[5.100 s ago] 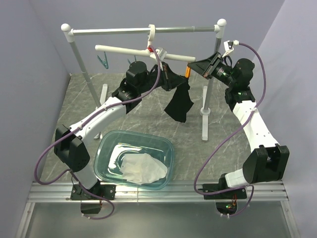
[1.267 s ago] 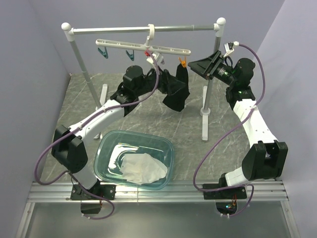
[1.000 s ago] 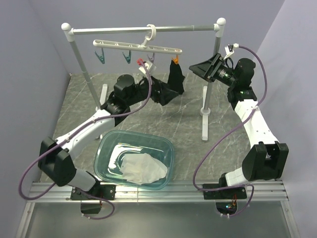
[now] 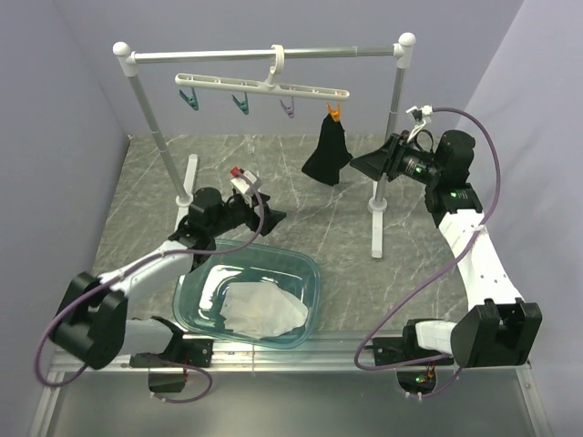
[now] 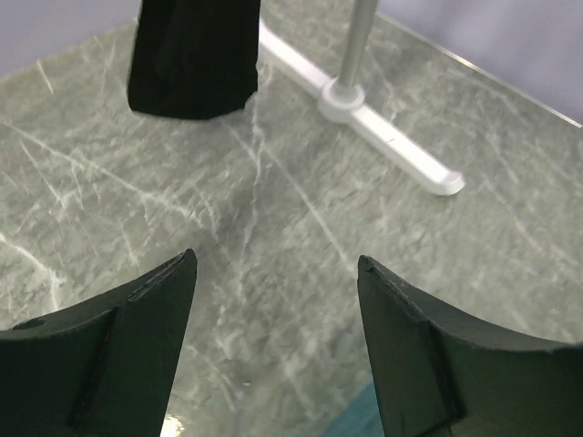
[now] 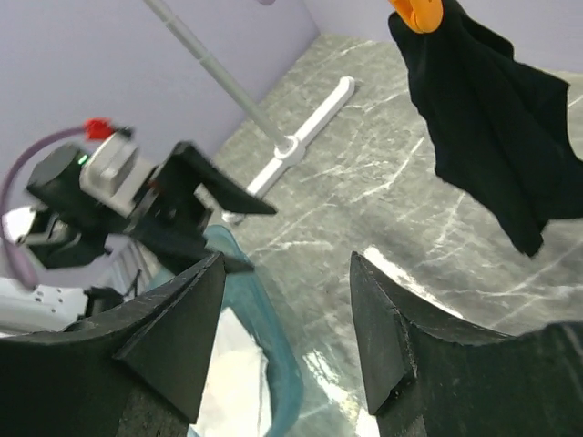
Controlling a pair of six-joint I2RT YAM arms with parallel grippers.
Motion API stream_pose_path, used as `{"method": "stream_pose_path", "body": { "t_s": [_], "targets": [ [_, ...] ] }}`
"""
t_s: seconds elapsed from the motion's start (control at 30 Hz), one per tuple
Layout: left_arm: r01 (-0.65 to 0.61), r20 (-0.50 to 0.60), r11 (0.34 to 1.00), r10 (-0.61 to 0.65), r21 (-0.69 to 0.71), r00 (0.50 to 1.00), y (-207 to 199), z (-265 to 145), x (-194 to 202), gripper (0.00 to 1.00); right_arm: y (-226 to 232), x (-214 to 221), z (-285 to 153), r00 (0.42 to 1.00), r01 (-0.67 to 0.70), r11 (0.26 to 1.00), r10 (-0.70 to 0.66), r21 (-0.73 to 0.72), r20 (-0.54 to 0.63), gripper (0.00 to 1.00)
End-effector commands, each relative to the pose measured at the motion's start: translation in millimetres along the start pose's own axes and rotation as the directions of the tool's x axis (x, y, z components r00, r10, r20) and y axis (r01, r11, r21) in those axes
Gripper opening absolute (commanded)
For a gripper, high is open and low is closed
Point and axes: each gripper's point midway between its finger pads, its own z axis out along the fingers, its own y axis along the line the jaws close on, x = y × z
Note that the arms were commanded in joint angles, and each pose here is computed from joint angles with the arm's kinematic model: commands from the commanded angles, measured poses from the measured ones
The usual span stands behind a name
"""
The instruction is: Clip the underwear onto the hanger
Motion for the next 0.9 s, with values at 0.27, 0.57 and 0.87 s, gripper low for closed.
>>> {"method": "stream_pose_path", "body": {
  "t_s": [0.27,0.57,0.87],
  "targets": [
    [-0.090,0.259,0.996,0.079,0.029,0.963,13,7,-101,0.86,21,-44,-9,0.964,0.212,0.969,-0.229,0.131,0.134,0.59],
    [-0.073,0.511,0.996,0.091,-0.054,0.855,21,19,-184,0.87,59,-60,-1,0.909,0.279,0.946,-0.315,0.164,0.273,0.55],
    [0.035,0.630,0.993,0.043,-0.110,0.775,60,65,-195,0.87,79,-70,0,0.897,0.331,0.933,-0.358,0.142,0.259,0.55]
  ]
}}
